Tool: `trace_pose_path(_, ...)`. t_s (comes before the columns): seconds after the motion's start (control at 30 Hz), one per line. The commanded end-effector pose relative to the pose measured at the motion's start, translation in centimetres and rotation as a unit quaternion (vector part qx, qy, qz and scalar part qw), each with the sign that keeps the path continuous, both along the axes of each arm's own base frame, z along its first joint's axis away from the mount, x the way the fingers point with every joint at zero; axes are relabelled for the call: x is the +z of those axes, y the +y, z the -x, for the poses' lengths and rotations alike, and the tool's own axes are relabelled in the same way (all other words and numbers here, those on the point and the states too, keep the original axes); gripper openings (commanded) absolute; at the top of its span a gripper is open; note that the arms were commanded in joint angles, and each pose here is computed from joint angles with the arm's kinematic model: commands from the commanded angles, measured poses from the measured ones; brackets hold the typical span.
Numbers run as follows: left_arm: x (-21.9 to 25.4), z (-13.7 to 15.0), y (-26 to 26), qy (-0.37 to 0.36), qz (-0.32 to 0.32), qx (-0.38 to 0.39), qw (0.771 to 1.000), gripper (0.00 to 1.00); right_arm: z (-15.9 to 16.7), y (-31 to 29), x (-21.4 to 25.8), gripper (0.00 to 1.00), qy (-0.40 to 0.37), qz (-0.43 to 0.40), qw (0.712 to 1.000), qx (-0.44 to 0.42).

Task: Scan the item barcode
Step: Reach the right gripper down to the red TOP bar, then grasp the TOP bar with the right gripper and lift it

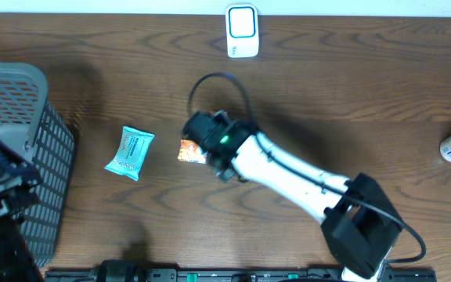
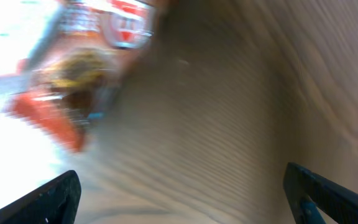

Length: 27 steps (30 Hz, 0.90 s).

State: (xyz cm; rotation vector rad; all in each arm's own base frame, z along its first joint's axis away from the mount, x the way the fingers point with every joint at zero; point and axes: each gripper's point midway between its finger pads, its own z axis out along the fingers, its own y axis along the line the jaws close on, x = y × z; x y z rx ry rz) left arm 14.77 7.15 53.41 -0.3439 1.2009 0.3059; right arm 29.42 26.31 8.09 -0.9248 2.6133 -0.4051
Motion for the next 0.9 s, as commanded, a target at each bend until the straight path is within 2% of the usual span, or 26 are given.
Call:
trace_pose_path(0.0, 0.2, 0.6, -0.1, -0.006, -0.005, -0.002, 1.000, 0.83, 1.4, 1.7, 0.9, 0.99, -0.021, 0.022, 0.997, 0.069)
trace_pose_path(0.3, 0.2, 0.7, -0.1, -0.006, -0.005, -0.002, 1.000, 0.83, 4.5, 3.5, -2.4, 0.99, -0.017, 0.036, 0.989, 0.145)
trace_pose_path(0.53, 0.2, 0.7, -0.1, -0.006, -0.005, -0.002, 1.000, 0.83, 3.9, 4.1, -4.8, 0.99, -0.048, 0.050, 0.982, 0.176)
trace_pose_path(0.87, 0.1, 0.8, 0.2, -0.006, -0.001, 0.008, 1.000, 0.83, 3.8, 2.6, -12.0, 0.99, -0.013, 0.139, 0.969, 0.204)
